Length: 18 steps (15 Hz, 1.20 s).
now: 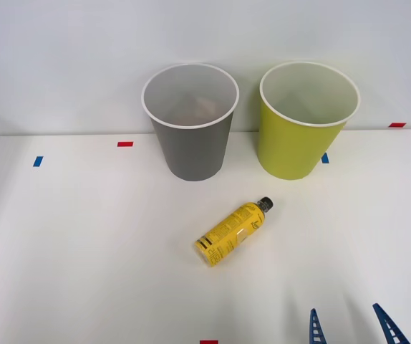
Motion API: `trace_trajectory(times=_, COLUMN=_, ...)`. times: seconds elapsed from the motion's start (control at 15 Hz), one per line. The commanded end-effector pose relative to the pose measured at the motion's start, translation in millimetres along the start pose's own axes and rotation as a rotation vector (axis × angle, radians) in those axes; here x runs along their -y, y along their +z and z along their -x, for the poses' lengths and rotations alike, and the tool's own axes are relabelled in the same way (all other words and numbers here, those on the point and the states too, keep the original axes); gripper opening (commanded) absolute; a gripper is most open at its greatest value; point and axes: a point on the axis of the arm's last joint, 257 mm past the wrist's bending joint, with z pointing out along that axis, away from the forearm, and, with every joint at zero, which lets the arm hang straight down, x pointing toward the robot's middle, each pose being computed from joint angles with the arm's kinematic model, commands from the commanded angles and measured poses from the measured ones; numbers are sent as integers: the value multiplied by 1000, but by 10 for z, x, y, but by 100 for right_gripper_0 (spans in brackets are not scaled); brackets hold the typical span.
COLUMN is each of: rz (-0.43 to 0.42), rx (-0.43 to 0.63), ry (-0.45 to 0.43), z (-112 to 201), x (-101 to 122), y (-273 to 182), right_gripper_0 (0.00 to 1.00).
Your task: Put cans in the gray bin, plastic bottles in the light green bin
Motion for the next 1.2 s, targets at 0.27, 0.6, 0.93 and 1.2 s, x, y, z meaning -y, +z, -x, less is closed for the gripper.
trace_trajectory(times=0.27, rz=0, rx=0, ry=0, z=0, x=0, y=0, right_gripper_0=100)
trace_trajectory(times=0.6, rz=0, rx=0, ry=0, z=0, x=0, y=0, right_gripper_0=100)
trace_trajectory(times=0.93, rz=0, rx=0, ry=0, z=0, x=0, y=0, right_gripper_0=100)
trace_trajectory(times=1.2, rz=0, rx=0, ry=0, z=0, x=0, y=0, right_gripper_0=100)
